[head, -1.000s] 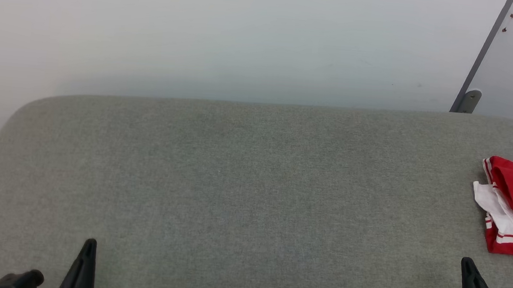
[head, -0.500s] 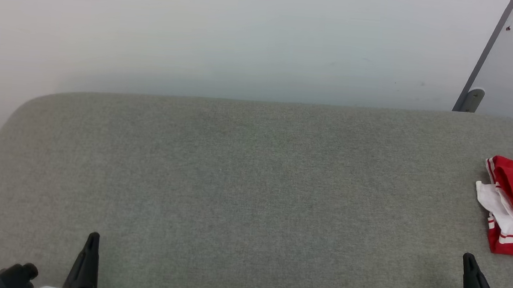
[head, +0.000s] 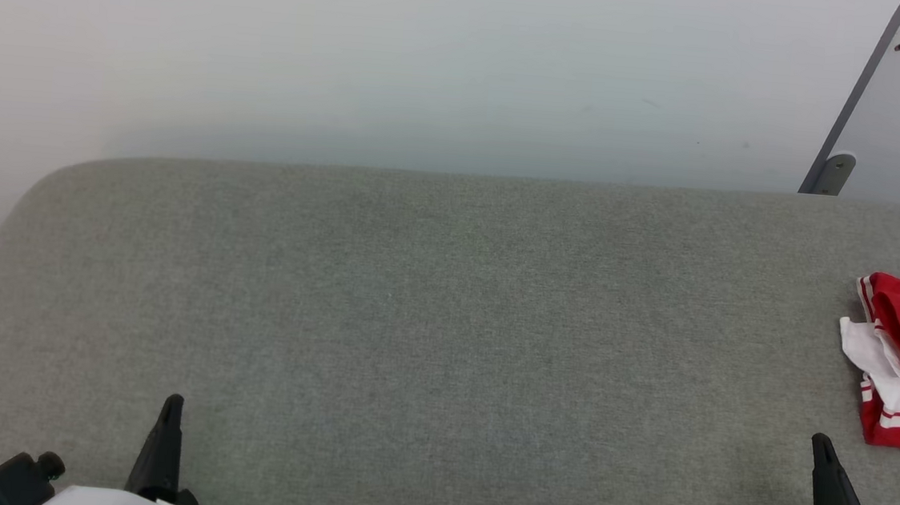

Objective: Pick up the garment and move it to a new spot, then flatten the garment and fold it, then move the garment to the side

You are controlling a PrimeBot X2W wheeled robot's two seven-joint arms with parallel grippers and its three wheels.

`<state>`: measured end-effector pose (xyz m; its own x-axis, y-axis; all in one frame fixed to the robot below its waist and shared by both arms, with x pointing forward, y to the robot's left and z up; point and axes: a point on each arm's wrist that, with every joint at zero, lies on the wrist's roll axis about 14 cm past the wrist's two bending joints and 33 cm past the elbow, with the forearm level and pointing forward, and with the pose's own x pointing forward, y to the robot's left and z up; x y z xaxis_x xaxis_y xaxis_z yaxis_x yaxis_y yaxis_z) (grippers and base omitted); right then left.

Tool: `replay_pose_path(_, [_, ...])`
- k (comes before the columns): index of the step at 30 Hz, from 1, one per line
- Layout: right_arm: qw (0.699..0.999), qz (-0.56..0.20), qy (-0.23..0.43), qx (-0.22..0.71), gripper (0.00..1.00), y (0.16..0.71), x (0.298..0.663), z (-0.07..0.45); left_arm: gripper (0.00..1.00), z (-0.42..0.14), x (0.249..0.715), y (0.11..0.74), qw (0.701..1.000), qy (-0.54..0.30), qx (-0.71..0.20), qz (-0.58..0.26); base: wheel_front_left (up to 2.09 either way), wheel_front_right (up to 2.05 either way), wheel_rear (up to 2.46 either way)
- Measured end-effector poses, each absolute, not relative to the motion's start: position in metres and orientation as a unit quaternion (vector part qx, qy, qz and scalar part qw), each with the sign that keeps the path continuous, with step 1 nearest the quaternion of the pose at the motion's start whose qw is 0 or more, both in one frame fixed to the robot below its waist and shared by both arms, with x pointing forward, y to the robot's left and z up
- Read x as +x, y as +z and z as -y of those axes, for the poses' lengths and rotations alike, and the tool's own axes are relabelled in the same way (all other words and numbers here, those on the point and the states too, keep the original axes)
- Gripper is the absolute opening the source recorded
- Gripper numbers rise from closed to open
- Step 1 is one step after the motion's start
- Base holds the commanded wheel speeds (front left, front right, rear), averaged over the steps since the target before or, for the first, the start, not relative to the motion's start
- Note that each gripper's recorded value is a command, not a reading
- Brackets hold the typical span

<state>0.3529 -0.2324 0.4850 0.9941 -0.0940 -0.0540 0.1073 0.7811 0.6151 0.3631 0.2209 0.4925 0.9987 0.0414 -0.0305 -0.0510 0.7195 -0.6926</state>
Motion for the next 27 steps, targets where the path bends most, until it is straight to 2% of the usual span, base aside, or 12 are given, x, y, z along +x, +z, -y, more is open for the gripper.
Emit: replay_pose_path(27, [0.871, -0.008, -0.045, 0.489, 0.0, 0.491, 0.367, 0.222, 0.0, -0.214, 0.372, 0.493, 0.857, 0.028, -0.515, -0.013, 0.0, 0.0, 0.0])
